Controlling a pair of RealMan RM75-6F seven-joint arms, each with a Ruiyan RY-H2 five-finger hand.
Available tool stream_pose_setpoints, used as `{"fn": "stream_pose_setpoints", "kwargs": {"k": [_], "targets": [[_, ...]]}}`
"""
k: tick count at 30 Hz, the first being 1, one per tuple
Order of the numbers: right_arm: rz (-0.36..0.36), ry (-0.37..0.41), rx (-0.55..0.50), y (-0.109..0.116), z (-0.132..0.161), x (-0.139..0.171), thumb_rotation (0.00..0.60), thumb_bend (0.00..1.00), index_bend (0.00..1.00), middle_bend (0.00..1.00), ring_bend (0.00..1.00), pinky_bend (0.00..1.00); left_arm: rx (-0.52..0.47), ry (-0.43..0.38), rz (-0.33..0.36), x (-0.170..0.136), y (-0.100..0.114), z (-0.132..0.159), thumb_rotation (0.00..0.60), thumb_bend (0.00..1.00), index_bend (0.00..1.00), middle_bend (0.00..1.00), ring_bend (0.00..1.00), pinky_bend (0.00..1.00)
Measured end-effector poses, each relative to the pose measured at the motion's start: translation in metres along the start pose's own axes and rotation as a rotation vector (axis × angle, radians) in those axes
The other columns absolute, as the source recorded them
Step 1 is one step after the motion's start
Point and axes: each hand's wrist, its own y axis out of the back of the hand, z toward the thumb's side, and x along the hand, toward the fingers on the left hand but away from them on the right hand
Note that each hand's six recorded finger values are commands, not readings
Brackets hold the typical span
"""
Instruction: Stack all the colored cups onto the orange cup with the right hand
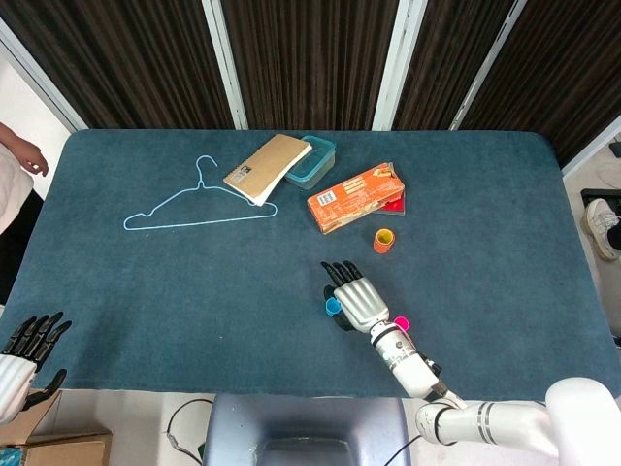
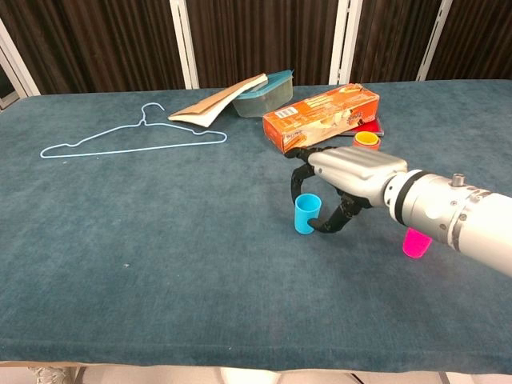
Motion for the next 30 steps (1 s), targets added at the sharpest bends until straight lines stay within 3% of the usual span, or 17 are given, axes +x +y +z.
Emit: {"fn": "stream_pose_setpoints", "kwargs": {"k": [5, 9, 13, 17, 21, 30], "targets": [[-0.094, -0.038, -0.028, 0.022, -0.009, -0.002, 0.600, 0.48, 0.64, 0.04, 0.00, 0.09, 0.000, -0.002, 0.001, -0.001, 0.000, 0.000, 0.600, 0.39, 0.00, 0.00, 0.00, 0.08], [-0.238, -0.127, -0.047, 0.060, -0.035, -0.009, 0.600, 0.48, 0.64, 0.04, 0.00, 0.09, 0.002, -0.004, 0.002, -0.001, 0.000, 0.001, 0.600, 0.39, 0.00, 0.00, 0.00, 0.08], [-0.311, -0.235, -0.046, 0.087, -0.070, -0.020, 0.600, 0.49, 0.64, 0.05, 0.00, 0.09, 0.007, -0.007, -0.004, -0.001, -0.002, 0.002, 0.600, 0.39, 0.00, 0.00, 0.00, 0.08], [-0.315, -0.333, -0.022, 0.097, -0.099, -0.029, 0.600, 0.49, 0.64, 0.05, 0.00, 0.09, 0.013, -0.007, -0.011, 0.000, -0.005, 0.003, 0.600, 0.39, 0.00, 0.00, 0.00, 0.08], [-0.276, -0.395, 0.007, 0.091, -0.117, -0.037, 0.600, 0.49, 0.64, 0.05, 0.00, 0.09, 0.015, -0.005, -0.013, 0.001, -0.005, 0.003, 0.600, 0.39, 0.00, 0.00, 0.00, 0.08], [-0.229, -0.400, 0.025, 0.074, -0.117, -0.048, 0.600, 0.49, 0.62, 0.05, 0.00, 0.09, 0.012, 0.000, -0.010, 0.001, -0.004, 0.002, 0.600, 0.39, 0.00, 0.00, 0.00, 0.08]]}}
